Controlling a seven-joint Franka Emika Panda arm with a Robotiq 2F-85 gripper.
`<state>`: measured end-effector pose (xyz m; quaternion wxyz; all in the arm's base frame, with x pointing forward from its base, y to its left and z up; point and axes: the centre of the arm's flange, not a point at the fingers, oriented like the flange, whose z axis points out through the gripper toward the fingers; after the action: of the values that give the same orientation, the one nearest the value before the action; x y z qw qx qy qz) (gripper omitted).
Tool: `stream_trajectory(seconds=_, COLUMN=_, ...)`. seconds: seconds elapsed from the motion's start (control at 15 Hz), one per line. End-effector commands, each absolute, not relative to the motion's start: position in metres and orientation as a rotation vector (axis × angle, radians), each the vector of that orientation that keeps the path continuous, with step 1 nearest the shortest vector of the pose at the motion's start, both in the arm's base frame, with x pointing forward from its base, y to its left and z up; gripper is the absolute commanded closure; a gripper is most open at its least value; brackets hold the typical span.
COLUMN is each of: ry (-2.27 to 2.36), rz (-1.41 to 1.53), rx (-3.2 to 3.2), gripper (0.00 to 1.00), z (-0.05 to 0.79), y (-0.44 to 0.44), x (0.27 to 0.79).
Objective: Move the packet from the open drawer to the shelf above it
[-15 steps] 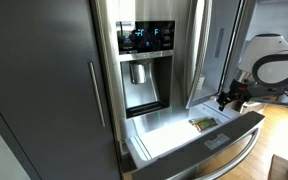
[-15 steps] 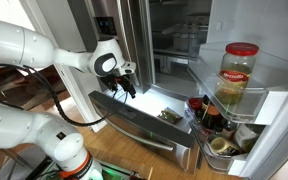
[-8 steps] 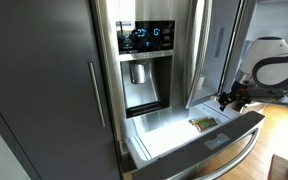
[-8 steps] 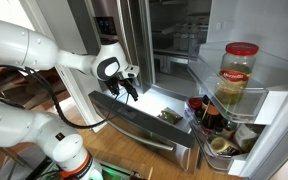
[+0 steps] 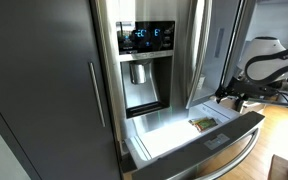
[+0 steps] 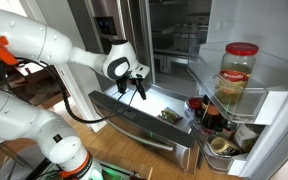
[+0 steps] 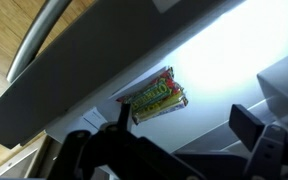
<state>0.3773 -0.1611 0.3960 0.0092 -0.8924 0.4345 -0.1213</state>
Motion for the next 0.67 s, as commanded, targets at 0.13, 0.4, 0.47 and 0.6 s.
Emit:
stream_trajectory(seconds=0.13, ry=1.754, rz=-0.402, rx=-2.528, gripper=0.00, z=0.357, y=-0.215, x=0.431)
stream_trajectory(seconds=0.4, ry=2.007, rz=-0.396, rx=-2.314, gripper=0.00, z=0.324, y=-0.242, x=0.444)
stream_trajectory(seconds=0.47, ry=2.066, rz=-0.391, rx=-2.258, gripper=0.00, z=0.314, y=-0.248, x=0.446)
stream_trajectory(seconds=0.6, ry=2.177, rz=-0.379, rx=-2.140, gripper=0.00, z=0.297, y=-0.262, x=0.447)
